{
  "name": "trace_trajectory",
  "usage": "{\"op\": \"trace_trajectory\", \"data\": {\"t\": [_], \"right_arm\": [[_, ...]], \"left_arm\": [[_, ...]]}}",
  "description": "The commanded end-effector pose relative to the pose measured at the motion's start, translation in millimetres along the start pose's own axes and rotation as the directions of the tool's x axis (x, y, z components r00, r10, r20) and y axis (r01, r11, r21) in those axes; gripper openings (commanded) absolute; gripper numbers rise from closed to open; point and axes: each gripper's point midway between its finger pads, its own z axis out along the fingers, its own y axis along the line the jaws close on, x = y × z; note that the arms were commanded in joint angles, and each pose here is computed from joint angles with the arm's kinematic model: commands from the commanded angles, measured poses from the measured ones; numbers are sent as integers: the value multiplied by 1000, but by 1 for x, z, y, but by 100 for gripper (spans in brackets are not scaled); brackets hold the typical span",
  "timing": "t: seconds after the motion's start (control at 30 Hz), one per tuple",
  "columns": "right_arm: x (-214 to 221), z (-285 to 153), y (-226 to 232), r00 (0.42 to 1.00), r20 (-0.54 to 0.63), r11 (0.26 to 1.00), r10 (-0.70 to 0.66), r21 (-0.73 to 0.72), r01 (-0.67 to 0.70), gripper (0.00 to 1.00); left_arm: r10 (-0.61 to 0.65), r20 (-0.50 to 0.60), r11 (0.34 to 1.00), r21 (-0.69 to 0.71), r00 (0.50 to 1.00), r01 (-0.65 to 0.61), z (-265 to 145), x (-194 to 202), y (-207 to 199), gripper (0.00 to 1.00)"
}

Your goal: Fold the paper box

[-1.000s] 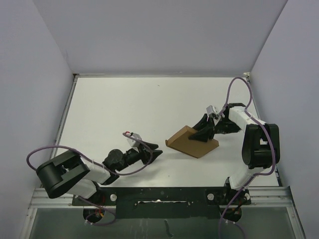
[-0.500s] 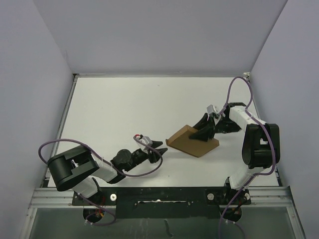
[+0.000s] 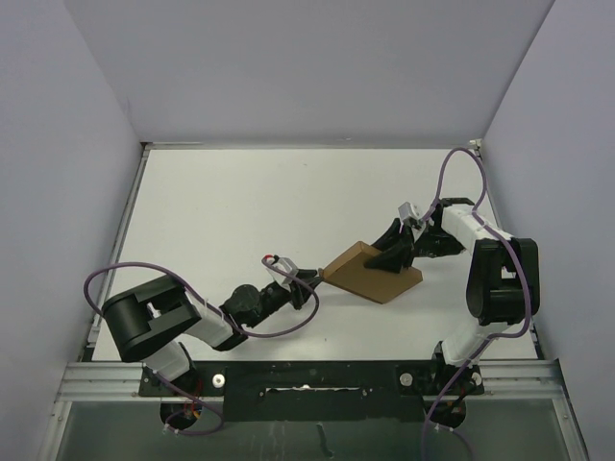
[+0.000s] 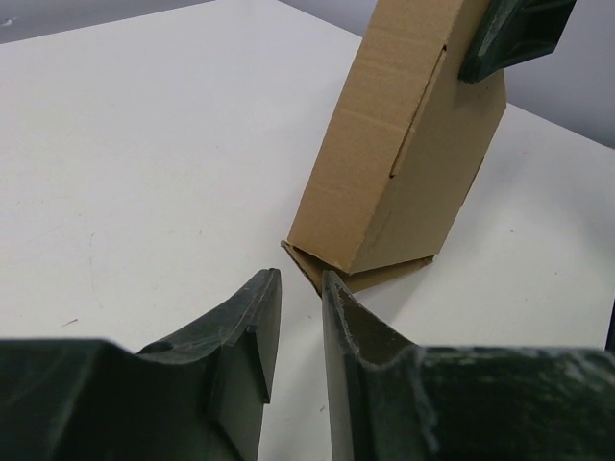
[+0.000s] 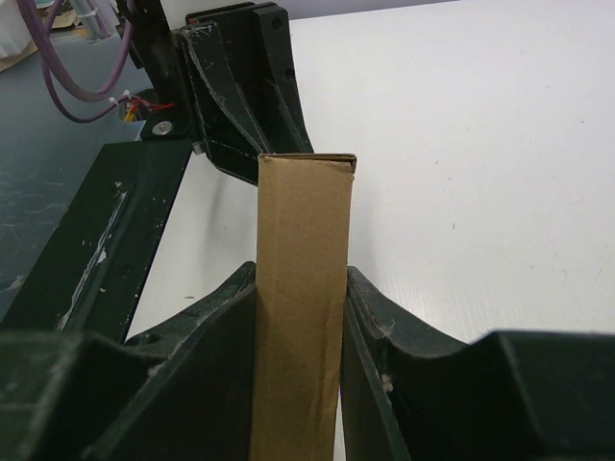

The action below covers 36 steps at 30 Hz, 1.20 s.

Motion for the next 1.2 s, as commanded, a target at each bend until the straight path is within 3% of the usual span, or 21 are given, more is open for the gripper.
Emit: {"op": "trace_trajectory", "data": {"t": [0.0,0.37,0.87,1.17], "right_arm": [[-29,4,-18,986,105,990,-126,78,118,17],[-28,4,-22,989,110,993,-95,78,87,16],[-24,3,-31,996,74,998,46,36,-49,14],[-17,-2,-27,994,-92,998,64,-5,-64,14]], "left_arm": [[-15,117,1000,3,993,15,10,-29,-4,20],[22,91,1000,18,996,-23,12,-20,-5,0],[78,41,997,-21,996,-77,15,-2,5,0],[91,37,996,-8,995,-91,12,1,4,0]]}}
